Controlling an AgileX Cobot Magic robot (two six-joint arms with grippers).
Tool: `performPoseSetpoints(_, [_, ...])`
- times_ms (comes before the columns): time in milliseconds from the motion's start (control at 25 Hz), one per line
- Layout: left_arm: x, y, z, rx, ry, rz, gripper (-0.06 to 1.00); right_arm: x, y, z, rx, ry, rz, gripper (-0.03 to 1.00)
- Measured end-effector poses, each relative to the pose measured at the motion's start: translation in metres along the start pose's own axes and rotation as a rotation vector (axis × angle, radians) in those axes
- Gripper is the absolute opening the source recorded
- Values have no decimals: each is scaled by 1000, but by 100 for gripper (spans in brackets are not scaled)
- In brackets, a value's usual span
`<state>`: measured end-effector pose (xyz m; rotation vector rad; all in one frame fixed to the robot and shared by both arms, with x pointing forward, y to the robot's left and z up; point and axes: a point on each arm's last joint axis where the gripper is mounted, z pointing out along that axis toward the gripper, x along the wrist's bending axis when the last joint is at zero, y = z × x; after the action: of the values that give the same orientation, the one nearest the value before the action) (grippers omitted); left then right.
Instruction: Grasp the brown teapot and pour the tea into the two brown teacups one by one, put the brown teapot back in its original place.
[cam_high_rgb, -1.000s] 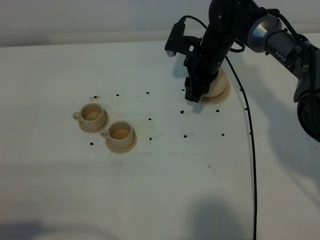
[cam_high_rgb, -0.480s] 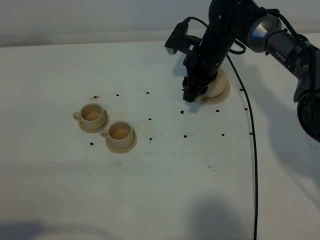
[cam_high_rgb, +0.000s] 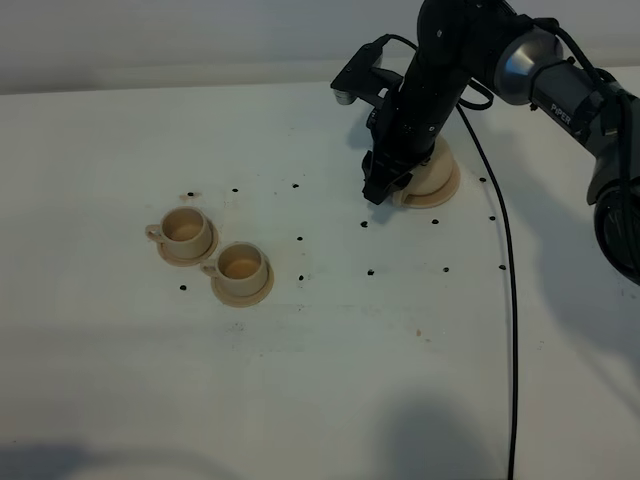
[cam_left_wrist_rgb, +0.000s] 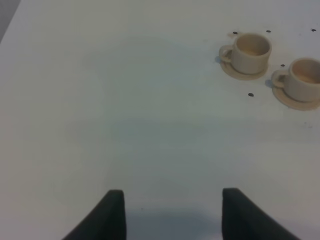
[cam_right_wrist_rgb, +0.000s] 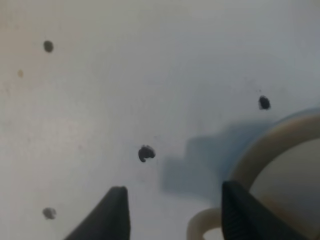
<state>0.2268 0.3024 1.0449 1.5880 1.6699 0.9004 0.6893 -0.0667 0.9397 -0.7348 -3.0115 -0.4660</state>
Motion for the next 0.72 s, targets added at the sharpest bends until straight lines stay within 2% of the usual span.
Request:
performPoseSetpoints(240, [0, 0, 0, 0, 0, 0, 42, 7, -11, 3, 44, 30, 13, 41])
performPoseSetpoints(720, [0, 0, 0, 0, 0, 0, 42, 11, -19, -2, 93, 12, 35, 41])
